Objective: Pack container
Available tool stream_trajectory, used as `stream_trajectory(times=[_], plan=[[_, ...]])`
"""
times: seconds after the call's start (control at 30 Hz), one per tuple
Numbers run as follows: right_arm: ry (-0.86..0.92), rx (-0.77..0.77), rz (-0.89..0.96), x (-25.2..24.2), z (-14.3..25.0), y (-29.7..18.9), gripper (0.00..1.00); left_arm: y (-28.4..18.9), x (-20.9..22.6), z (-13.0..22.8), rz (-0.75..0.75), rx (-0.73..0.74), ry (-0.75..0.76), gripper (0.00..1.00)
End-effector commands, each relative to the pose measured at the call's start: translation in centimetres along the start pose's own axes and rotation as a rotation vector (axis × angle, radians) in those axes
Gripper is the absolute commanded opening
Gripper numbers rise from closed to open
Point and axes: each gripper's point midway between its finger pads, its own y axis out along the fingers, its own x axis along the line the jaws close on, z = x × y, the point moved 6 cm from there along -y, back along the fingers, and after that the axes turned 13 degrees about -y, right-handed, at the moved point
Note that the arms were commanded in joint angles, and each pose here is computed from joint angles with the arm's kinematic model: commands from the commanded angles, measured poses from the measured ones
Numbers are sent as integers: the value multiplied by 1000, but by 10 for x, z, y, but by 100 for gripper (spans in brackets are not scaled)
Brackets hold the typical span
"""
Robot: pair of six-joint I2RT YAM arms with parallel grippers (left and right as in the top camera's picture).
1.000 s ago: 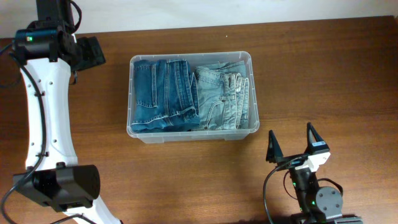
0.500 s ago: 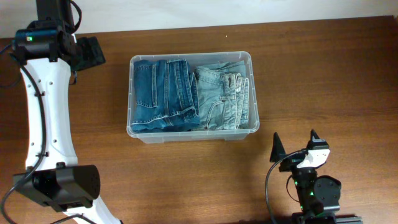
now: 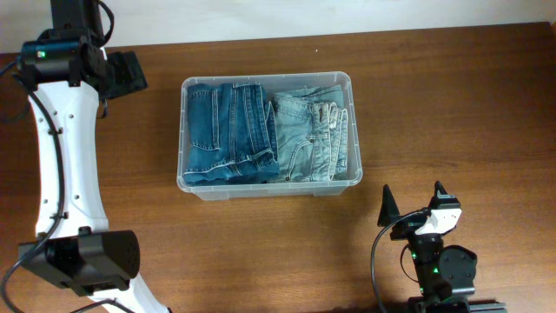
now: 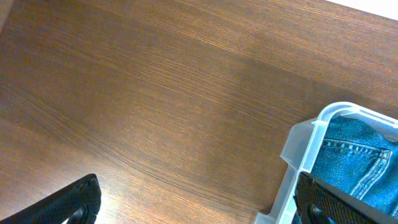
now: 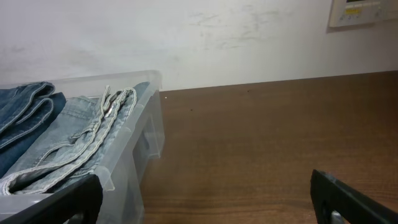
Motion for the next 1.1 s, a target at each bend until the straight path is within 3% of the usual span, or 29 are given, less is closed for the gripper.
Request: stream_trajectory(times=[0.0, 0.53, 0.8, 1.07], plan=[[-3, 0, 4, -1, 2, 0, 99, 1, 1, -1, -9, -2, -8, 99], [-3, 0, 4, -1, 2, 0, 99, -6, 2, -1, -1, -15, -11, 99], [-3, 0, 4, -1, 2, 0, 98, -81, 21, -2, 66, -153, -45, 99], [-3, 0, 4, -1, 2, 0, 99, -166, 64, 46, 97, -169, -48, 99]])
